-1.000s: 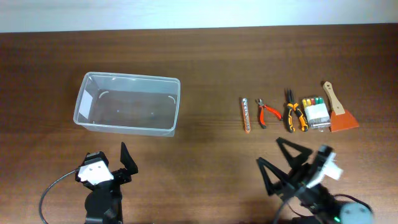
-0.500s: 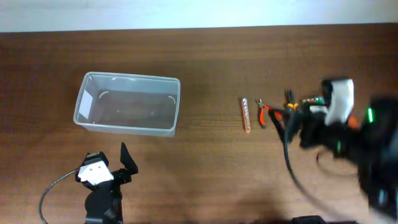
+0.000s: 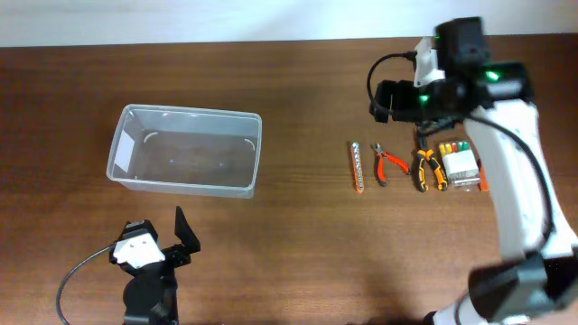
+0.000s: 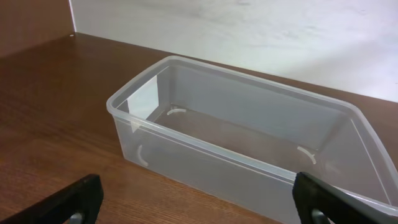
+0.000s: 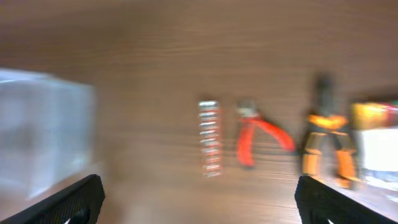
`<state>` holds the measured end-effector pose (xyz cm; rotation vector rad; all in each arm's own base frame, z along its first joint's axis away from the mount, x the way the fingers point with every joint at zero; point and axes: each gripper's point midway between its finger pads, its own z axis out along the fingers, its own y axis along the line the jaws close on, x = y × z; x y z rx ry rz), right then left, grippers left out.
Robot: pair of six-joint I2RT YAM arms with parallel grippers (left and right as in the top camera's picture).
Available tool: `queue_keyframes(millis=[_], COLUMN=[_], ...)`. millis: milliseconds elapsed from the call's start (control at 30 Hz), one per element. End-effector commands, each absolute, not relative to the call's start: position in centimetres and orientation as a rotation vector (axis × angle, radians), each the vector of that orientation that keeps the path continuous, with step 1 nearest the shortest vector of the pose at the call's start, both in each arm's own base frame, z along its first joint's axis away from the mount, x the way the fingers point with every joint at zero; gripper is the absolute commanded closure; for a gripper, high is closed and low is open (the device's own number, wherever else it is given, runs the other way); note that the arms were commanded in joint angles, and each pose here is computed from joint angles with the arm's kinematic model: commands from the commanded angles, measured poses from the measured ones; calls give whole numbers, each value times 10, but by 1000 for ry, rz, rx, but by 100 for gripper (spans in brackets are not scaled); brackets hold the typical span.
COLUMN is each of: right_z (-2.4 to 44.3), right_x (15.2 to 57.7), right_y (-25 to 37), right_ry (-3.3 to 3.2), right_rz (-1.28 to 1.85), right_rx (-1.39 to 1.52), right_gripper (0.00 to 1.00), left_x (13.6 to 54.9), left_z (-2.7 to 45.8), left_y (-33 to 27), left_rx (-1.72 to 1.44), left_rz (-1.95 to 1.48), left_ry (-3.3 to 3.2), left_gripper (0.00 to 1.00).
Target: Pack container
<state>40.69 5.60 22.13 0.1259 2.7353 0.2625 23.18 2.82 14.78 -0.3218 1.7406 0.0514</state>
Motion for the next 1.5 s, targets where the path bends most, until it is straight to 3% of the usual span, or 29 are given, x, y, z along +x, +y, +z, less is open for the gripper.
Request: queue_keyframes(millis=[0,300,467,767,833,967,1100,1467], right_z=[216,206,184,117,112,120,126,133], right_x=[421,453,451,442,441,450,445,431], right_y=[-29,-121,-172,-182,-167,-111,-25,213], right_ry=[2671,2587,2601,2738,2760,2753,2843,2806], right_rz=[-241,-230,-244,3,114,403,510,519], right_rx=[349,353,438,531,518,413,215,-260], right_gripper=[2,2,1,2,11,13,23,23], left_x=[232,232,232,232,232,232,232,232], left_z=[147,147,147,147,147,147,147,147], left_y=[28,28,28,28,28,28,28,28], left_rx=[-313,-313,-313,-313,-313,-313,-313,-313], left_rz=[58,58,58,58,58,58,58,58], left_ry=[1742,1742,1742,1742,1742,1742,1742,1742], left_gripper=[1,1,1,1,1,1,1,1])
